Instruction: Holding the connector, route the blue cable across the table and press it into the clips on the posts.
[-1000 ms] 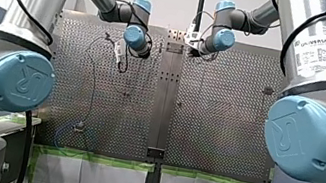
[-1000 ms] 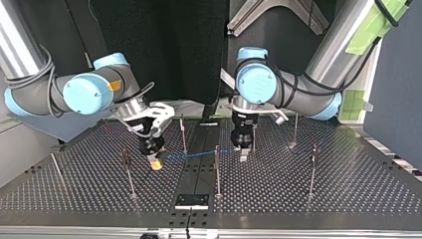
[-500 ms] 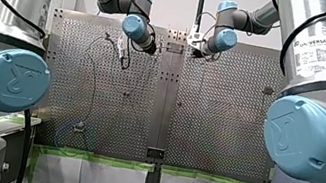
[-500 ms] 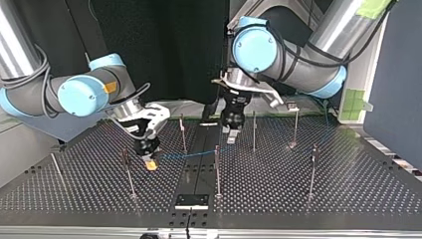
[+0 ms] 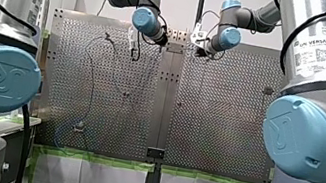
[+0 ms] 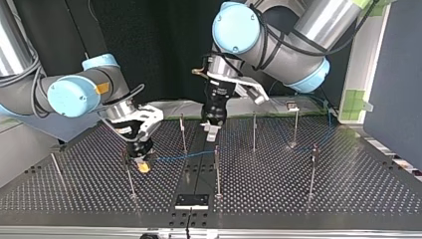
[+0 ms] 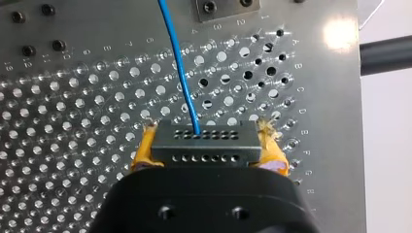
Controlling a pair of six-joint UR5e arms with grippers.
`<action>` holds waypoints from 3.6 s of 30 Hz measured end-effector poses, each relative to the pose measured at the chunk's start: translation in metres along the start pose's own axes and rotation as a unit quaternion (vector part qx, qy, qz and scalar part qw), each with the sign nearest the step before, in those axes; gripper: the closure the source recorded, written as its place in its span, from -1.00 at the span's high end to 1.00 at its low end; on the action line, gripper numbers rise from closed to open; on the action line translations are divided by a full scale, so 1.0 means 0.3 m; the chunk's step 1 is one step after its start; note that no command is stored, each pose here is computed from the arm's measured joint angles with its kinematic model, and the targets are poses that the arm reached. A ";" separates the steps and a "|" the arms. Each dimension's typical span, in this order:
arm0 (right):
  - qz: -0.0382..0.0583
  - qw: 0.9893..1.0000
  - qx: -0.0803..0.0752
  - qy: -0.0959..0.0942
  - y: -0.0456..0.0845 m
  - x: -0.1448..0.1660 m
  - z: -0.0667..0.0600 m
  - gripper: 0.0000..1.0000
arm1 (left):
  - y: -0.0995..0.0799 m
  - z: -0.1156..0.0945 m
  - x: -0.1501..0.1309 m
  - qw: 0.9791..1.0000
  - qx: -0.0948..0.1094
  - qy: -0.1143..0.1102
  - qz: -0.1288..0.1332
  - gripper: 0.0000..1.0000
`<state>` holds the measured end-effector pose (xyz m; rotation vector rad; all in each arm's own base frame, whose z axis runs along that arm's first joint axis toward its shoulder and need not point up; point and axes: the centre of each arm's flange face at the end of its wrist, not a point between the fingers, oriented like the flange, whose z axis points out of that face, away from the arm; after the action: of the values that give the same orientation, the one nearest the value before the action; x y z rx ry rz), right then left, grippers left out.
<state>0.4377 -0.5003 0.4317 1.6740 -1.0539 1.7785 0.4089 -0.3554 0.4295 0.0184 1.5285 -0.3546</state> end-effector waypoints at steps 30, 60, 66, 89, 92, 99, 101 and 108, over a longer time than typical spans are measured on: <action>0.000 1.000 -0.002 -0.001 0.003 0.000 -0.001 -1.00 | -0.152 0.176 0.041 0.997 -0.053 0.024 0.048 1.00; 0.000 1.000 -0.001 -0.001 0.003 0.000 -0.001 -1.00 | -0.161 0.409 0.070 0.997 -0.064 0.009 0.046 1.00; 0.000 1.000 -0.001 -0.001 0.003 0.000 -0.001 -1.00 | -0.159 0.450 0.032 0.997 -0.066 -0.004 0.042 1.00; 0.000 1.000 0.000 -0.001 0.003 0.000 0.000 -1.00 | -0.147 0.537 0.158 0.996 -0.077 0.016 0.052 1.00; 0.000 1.000 0.000 -0.001 0.003 0.000 0.000 -1.00 | -0.146 0.541 0.154 0.995 -0.080 0.011 0.050 1.00; 0.000 1.000 0.000 -0.001 0.003 0.000 0.000 -1.00 | -0.146 0.539 0.151 0.995 -0.087 0.007 0.053 -0.20; 0.000 1.000 0.000 -0.001 0.003 0.000 -0.001 -1.00 | -0.149 0.537 0.151 0.994 -0.090 0.006 0.056 -0.71; 0.000 1.000 0.000 -0.002 0.003 -0.001 -0.001 -1.00 | -0.146 0.523 0.150 0.992 -0.112 0.006 0.057 -1.00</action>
<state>0.4370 -0.5005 0.4313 1.6777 -1.0549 1.7758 0.5509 -0.4431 0.4029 -0.0681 1.5644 -0.0912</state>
